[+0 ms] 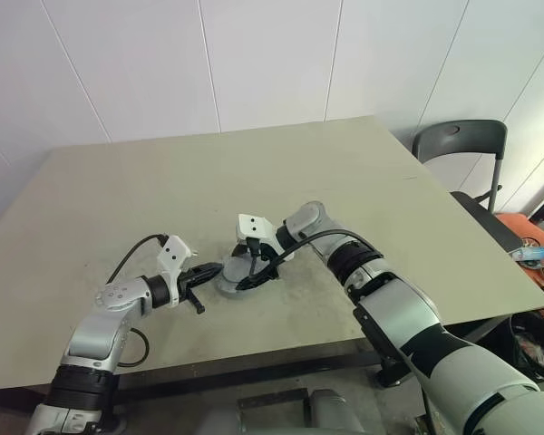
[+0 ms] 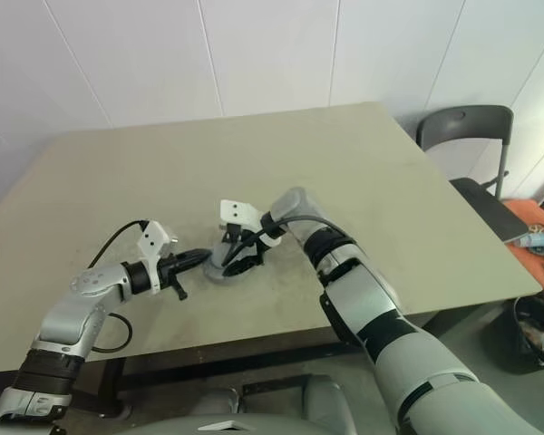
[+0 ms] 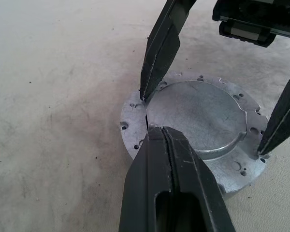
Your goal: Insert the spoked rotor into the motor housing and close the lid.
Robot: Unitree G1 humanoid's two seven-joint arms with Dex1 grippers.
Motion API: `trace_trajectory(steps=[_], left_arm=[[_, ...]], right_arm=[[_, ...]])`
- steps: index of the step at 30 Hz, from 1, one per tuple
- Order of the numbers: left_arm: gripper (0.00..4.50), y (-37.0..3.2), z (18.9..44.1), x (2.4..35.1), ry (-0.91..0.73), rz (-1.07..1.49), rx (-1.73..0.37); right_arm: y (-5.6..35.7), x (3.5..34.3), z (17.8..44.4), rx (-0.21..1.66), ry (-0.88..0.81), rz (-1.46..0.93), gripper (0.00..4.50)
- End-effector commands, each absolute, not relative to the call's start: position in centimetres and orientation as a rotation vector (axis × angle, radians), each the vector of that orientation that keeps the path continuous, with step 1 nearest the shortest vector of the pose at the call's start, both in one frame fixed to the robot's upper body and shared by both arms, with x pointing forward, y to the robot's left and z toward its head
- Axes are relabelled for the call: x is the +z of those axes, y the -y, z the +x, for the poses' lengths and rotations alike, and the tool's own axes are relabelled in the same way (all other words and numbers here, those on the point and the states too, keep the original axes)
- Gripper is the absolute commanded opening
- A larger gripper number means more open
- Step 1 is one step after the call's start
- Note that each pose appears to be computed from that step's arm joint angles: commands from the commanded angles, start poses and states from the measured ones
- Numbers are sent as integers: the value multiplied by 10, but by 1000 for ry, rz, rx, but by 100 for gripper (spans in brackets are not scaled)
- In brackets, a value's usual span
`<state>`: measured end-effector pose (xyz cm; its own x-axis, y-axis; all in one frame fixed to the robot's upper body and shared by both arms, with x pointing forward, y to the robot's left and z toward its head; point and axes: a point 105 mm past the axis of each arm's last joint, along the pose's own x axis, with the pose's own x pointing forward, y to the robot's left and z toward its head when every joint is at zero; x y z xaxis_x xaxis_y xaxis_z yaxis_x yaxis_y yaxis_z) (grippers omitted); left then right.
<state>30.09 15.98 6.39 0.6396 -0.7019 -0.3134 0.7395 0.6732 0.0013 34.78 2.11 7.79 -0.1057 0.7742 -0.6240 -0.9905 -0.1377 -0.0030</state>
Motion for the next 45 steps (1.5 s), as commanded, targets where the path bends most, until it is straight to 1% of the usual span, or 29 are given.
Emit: trace_trajectory(steps=[1, 4, 9, 13, 15, 17, 20, 21, 24, 26, 28, 31, 34, 37, 41, 45], left_arm=[[0, -156, 299, 61, -326, 145, -849], [0, -156, 299, 61, -328, 145, -853], [0, -156, 299, 62, -329, 151, -855], [0, -156, 300, 63, -325, 153, -857], [0, -156, 300, 63, -325, 153, -860], [0, -156, 300, 63, -324, 153, -862], [0, -156, 301, 64, -322, 160, -868], [0, -156, 301, 64, -322, 163, -870], [0, -158, 303, 64, -324, 164, -870], [0, -158, 305, 64, -321, 166, -872], [0, -158, 306, 64, -321, 169, -878], [0, -157, 306, 64, -322, 172, -886], [0, -157, 306, 64, -324, 174, -892], [0, -156, 307, 64, -323, 174, -893], [0, -156, 306, 64, -324, 173, -894], [0, -157, 305, 64, -324, 171, -890]], right_arm=[[-26, 96, 353, 1633, -434, -581, 445], [-25, 103, 356, 1623, -418, -556, 445], [-20, 126, 364, 1591, -383, -448, 445], [-9, 146, 374, 1529, -371, -278, 445], [-1, 150, 378, 1487, -410, -163, 445], [6, 149, 379, 1449, -449, -102, 445], [23, 150, 371, 1400, -621, 224, 445], [27, 148, 364, 1376, -703, 311, 445], [37, 135, 346, 1275, -890, 329, 445], [46, 125, 341, 1170, -996, 383, 445], [58, 117, 344, 1044, -1073, 493, 445], [65, 105, 345, 936, -1130, 576, 445], [61, 99, 346, 890, -1152, 631, 445], [53, 96, 347, 881, -1155, 683, 445], [32, 93, 339, 920, -1186, 807, 445], [25, 88, 338, 911, -1185, 892, 445]])
